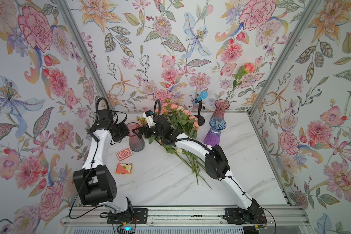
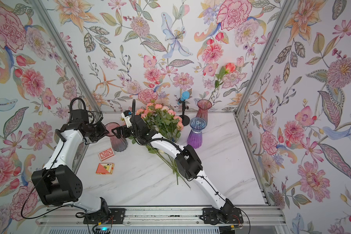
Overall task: Place the pink flowers into the vase
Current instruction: Place the vase at the center of the board.
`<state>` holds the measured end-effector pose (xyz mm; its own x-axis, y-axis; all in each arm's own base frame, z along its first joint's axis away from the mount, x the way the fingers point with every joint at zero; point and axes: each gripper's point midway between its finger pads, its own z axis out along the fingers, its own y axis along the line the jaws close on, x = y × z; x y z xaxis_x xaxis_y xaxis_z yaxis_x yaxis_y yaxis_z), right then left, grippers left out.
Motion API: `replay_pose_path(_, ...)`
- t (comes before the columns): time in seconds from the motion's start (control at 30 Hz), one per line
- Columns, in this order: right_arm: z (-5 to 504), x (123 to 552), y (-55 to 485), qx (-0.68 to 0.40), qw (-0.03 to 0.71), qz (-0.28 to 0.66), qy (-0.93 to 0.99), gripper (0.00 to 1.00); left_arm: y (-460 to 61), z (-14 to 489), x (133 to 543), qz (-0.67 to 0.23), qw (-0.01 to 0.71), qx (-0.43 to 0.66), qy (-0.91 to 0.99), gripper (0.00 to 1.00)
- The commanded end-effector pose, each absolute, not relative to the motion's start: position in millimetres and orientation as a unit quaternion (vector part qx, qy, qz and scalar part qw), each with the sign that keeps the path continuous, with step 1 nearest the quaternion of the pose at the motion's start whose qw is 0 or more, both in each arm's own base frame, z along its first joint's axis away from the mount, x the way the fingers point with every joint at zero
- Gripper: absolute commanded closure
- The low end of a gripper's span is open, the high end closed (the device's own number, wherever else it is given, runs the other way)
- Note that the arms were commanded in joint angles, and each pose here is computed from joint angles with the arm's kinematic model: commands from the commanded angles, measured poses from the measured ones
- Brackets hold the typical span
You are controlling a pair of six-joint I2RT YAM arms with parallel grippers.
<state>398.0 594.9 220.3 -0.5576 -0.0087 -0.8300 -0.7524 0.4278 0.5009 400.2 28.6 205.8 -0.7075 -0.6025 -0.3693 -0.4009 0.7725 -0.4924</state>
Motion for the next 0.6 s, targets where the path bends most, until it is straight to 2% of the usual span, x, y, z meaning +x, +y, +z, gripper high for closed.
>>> replay_pose_path(0.0,252,400,584,-0.250,0.413,0.472,0.738,0.01,22,241,411,-0.215,0.325,-0.250,0.886,1.00)
replay_pose_path(0.13,257,401,584,-0.250,0.414,0.476,0.734,0.01,23,240,414,-0.213,0.327,-0.247,0.887,0.99)
replay_pose_path(0.5,263,400,587,-0.253,0.415,0.484,0.728,0.01,28,247,417,-0.194,0.342,-0.229,0.890,0.78)
replay_pose_path(0.57,262,401,587,-0.253,0.415,0.484,0.728,0.01,28,248,418,-0.194,0.344,-0.226,0.890,0.77)
